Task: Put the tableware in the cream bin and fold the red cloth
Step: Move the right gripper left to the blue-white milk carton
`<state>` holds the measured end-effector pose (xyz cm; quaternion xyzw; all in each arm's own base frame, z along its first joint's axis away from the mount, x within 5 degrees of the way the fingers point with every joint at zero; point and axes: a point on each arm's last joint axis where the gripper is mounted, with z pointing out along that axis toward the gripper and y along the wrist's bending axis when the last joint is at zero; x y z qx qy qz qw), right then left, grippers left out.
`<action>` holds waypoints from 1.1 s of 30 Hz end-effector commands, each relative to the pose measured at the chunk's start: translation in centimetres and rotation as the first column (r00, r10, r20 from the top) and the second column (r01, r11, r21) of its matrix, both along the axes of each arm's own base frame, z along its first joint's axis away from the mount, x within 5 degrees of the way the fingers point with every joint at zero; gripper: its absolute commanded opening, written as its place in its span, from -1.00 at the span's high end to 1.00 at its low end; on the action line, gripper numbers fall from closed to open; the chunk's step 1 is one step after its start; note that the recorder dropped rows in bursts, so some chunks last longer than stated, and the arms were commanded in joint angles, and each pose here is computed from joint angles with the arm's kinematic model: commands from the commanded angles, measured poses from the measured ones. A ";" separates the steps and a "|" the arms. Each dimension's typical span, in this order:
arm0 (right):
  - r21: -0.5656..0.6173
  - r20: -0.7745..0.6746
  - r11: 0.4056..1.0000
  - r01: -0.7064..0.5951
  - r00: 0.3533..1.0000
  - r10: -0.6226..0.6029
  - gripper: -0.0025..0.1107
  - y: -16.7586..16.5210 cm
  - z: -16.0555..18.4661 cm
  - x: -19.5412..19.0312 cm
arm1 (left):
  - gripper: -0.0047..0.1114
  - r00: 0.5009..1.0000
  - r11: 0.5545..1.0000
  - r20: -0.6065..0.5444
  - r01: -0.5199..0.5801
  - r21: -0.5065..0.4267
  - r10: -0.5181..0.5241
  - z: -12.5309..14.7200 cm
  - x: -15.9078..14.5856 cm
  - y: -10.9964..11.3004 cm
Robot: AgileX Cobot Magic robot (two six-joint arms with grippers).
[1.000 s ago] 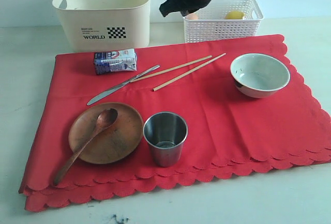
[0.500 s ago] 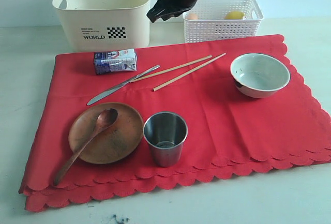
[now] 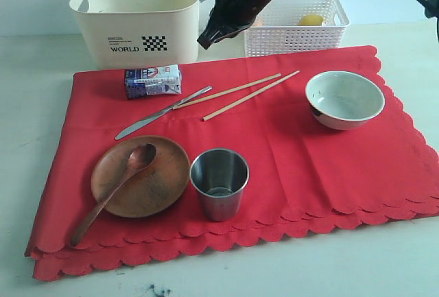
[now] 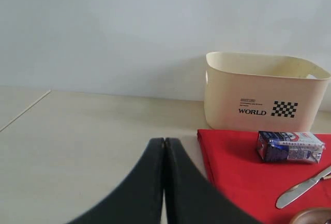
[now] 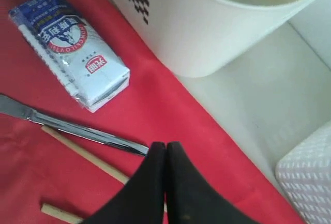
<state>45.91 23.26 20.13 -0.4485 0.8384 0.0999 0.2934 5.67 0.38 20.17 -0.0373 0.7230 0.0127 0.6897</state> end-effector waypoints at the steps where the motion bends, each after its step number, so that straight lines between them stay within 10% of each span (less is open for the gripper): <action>1: 0.029 0.015 0.996 -0.081 0.997 0.081 0.96 0.7 -0.4 0.0 | 0.88 1.000 1.000 0.007 0.007 0.001 -0.007 0.0 0.0 0.0; 13: -0.027 0.122 0.990 -0.138 0.983 0.140 0.96 0.8 -2.3 1.1 | 0.88 1.000 1.000 0.007 0.007 0.001 -0.007 0.0 0.0 0.0; 23: -0.128 0.168 0.860 -0.494 0.843 0.510 0.96 1.6 -2.5 -0.1 | 0.88 1.000 1.000 0.007 0.007 0.001 -0.007 0.0 0.0 0.0; 33: -0.072 0.140 0.862 -0.502 0.850 0.507 0.95 1.7 -4.2 0.0 | 0.88 1.000 1.000 0.007 0.007 0.001 -0.007 0.0 0.0 0.0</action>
